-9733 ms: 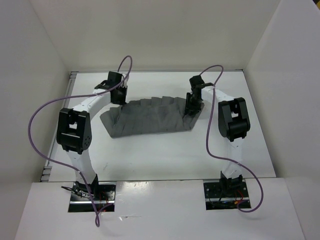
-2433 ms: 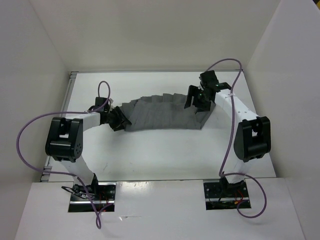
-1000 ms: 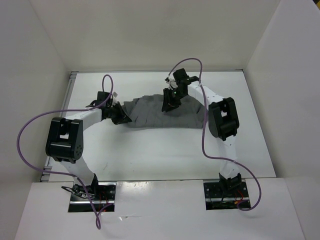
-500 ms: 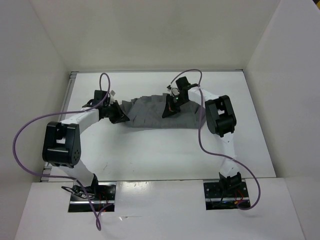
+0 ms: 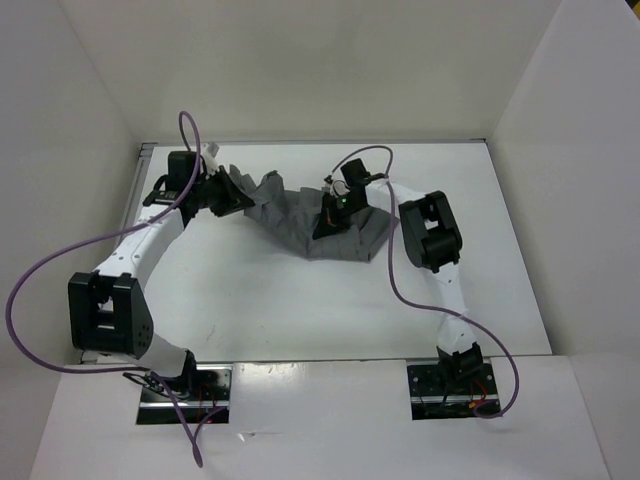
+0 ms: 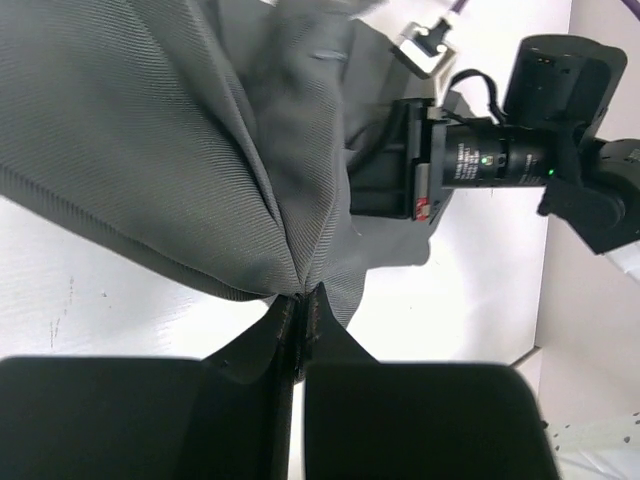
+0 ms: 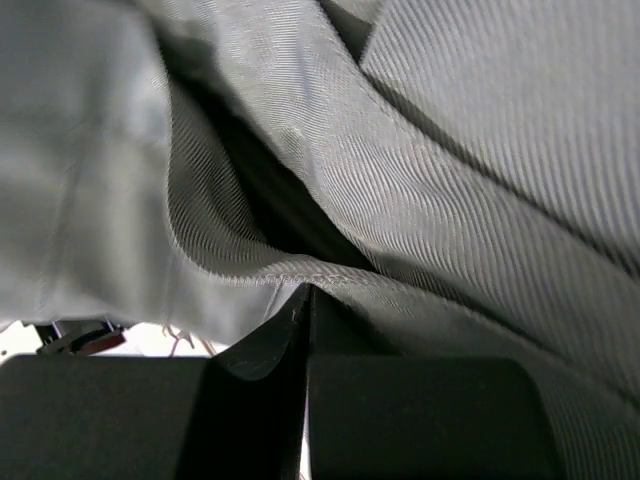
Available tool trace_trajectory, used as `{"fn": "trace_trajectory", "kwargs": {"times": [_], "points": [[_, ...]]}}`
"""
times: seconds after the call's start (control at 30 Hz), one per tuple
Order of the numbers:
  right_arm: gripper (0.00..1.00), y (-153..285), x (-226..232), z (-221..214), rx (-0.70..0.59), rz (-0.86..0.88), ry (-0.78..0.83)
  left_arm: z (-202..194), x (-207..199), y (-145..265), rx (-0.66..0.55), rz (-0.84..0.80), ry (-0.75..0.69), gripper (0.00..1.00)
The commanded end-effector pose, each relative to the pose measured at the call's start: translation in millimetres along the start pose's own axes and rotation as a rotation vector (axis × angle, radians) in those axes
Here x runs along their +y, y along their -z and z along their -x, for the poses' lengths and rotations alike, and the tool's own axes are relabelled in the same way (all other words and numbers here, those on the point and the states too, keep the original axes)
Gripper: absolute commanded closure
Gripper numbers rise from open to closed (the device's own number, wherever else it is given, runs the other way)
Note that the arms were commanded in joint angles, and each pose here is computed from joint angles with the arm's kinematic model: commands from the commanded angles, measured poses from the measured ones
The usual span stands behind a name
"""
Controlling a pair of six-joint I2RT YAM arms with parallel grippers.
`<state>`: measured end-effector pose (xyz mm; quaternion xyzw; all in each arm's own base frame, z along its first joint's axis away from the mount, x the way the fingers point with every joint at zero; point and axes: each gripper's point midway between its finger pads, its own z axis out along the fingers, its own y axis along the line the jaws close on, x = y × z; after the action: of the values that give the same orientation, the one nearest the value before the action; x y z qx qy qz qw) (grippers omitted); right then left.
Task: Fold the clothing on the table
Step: Fold the skirt
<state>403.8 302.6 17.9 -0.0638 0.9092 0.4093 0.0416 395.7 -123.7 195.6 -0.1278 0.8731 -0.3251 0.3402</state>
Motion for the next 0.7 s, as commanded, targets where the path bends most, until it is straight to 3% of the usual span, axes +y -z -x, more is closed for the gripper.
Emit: {"fn": "trace_trajectory", "kwargs": {"times": [0.0, 0.17, 0.4, 0.67], "points": [[1.0, -38, 12, -10, 0.035, -0.002, 0.035, 4, -20, -5, 0.001, -0.083, -0.032, 1.0], [1.0, -49, 19, -12, 0.051, 0.002, 0.044, -2, -22, -13, 0.036, -0.096, -0.029, 1.0], [1.0, -5, 73, 16, -0.068, 0.02, 0.133, -12, -12, -8, 0.048, -0.058, -0.033, 1.0], [1.0, -2, 109, 19, -0.068, 0.084, 0.168, -14, -11, -8, 0.055, -0.054, -0.029, 1.0]]}}
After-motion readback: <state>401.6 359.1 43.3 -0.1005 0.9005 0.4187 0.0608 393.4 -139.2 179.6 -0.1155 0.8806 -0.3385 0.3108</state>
